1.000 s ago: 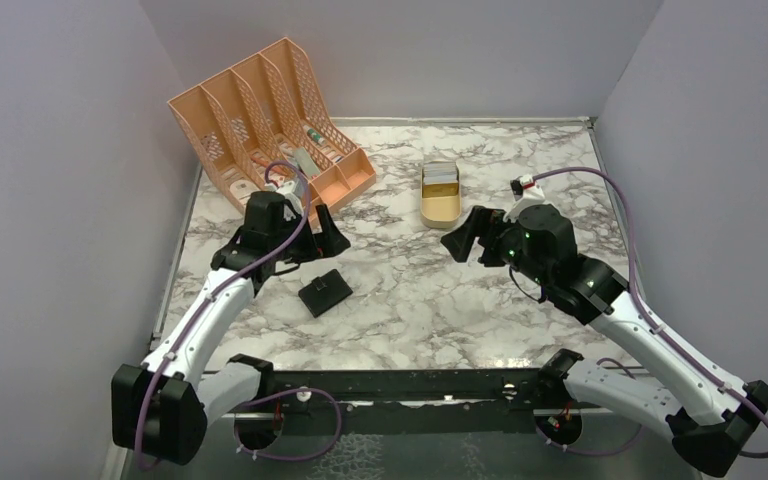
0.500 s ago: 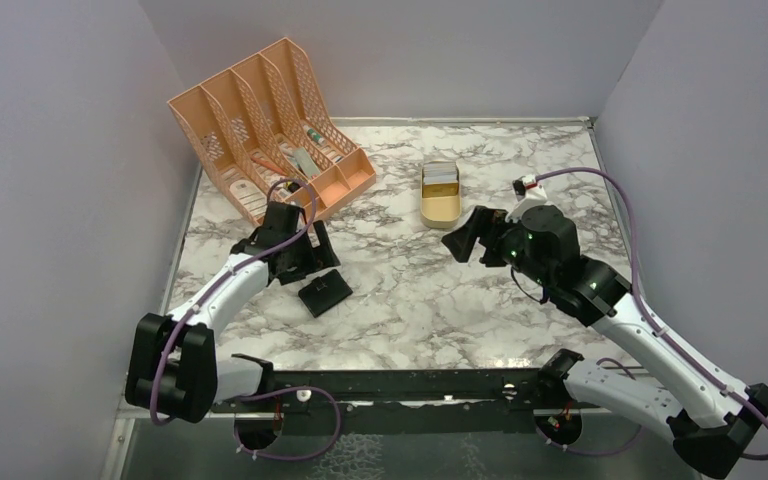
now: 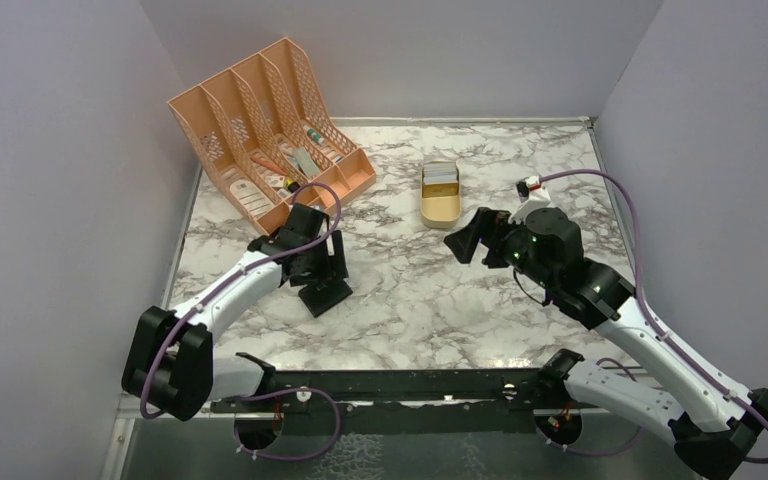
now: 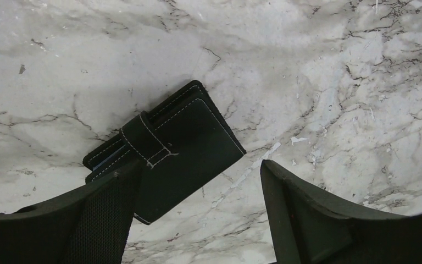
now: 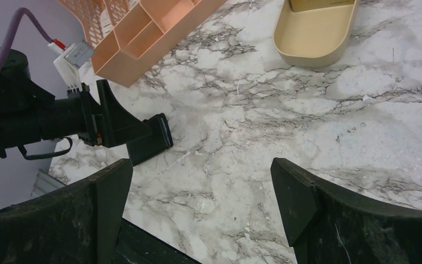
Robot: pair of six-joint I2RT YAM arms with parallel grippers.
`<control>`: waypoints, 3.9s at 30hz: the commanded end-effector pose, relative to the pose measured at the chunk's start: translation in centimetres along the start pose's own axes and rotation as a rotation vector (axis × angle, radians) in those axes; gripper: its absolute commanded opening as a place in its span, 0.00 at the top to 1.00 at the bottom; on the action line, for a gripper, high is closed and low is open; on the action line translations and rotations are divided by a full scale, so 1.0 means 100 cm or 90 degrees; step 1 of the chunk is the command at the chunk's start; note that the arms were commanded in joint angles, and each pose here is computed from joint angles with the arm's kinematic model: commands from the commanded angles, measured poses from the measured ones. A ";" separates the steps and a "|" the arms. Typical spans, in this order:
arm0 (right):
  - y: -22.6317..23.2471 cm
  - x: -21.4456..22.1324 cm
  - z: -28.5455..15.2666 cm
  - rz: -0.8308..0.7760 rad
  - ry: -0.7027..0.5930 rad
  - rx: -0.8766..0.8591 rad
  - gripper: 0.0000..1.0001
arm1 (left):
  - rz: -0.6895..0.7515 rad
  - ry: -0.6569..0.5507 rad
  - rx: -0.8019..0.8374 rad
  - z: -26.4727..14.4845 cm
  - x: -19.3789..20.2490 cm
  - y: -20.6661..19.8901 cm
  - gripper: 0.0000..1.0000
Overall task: Put the credit cards into the card holder
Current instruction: Adjust the card holder at the center of the board, then open the card holder at the center of the board.
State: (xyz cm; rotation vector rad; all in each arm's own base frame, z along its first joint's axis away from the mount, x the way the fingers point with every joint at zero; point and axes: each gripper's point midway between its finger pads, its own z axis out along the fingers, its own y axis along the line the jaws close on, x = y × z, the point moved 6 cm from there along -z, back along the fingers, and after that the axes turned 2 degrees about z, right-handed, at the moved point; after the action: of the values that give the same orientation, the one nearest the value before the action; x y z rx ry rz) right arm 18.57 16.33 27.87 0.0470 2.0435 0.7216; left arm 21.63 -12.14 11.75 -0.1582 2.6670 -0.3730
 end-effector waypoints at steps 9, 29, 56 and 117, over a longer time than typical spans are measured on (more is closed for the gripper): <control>-0.006 -0.004 -0.006 -0.013 -0.018 0.019 0.00 | 0.004 -0.018 -0.136 -0.002 0.000 0.019 0.10; -0.008 -0.014 -0.016 -0.020 -0.056 0.030 0.00 | -0.060 0.013 -0.067 0.010 0.033 0.002 0.19; -0.012 -0.008 -0.020 -0.011 -0.053 0.028 0.00 | 0.281 -0.031 -0.189 0.018 0.051 -0.091 0.41; -0.007 0.069 0.014 0.064 0.198 -0.058 0.28 | 0.007 0.028 0.324 0.006 0.065 -0.121 0.74</control>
State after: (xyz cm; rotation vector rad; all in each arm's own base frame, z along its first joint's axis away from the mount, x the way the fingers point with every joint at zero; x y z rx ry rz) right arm 17.00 16.39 24.76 0.0059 2.1459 0.7655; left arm 17.06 -25.68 12.33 0.0161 2.5188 -1.0700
